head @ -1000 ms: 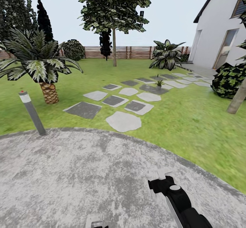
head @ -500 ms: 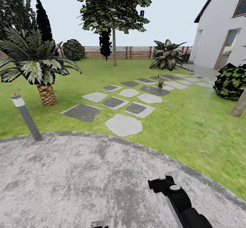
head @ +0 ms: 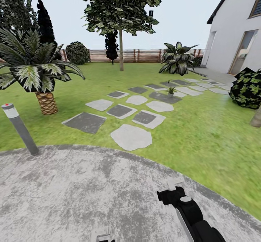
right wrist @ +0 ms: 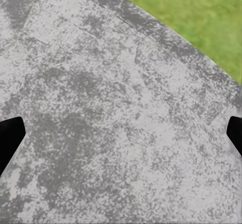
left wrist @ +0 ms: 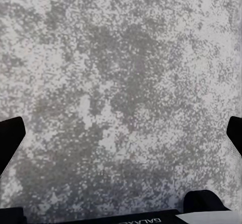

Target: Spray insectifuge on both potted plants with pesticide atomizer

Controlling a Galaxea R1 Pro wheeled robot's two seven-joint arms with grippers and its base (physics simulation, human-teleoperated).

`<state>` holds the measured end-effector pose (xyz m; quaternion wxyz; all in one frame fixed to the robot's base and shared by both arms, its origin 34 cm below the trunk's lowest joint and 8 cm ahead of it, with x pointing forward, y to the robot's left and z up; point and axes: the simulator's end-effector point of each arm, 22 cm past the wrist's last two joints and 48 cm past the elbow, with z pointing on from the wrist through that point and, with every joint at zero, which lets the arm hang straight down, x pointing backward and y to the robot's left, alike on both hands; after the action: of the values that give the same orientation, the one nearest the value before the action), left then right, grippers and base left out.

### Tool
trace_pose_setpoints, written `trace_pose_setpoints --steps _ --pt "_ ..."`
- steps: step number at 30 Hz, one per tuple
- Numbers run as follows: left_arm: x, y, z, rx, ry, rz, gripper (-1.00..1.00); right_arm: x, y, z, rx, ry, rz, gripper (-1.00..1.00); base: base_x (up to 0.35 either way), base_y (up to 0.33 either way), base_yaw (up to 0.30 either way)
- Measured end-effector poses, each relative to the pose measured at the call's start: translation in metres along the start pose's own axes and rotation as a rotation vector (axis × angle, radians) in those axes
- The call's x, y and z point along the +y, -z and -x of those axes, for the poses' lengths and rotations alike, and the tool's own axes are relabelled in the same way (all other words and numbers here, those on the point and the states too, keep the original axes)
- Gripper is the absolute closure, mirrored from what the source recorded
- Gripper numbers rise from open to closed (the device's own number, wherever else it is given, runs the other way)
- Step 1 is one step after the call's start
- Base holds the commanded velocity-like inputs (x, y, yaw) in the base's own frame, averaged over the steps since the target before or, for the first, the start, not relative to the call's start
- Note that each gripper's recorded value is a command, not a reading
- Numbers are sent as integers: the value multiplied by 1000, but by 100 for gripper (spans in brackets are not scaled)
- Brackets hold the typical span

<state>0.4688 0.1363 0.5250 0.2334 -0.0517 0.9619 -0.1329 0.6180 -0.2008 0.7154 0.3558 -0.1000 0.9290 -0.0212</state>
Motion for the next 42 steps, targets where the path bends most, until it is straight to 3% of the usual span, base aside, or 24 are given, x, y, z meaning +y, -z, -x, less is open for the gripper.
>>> trace_pose_setpoints --steps 42 --pt "-1 0 0 0 1 -1 -100 0 0 1 -1 0 0 -100 320 0 0"
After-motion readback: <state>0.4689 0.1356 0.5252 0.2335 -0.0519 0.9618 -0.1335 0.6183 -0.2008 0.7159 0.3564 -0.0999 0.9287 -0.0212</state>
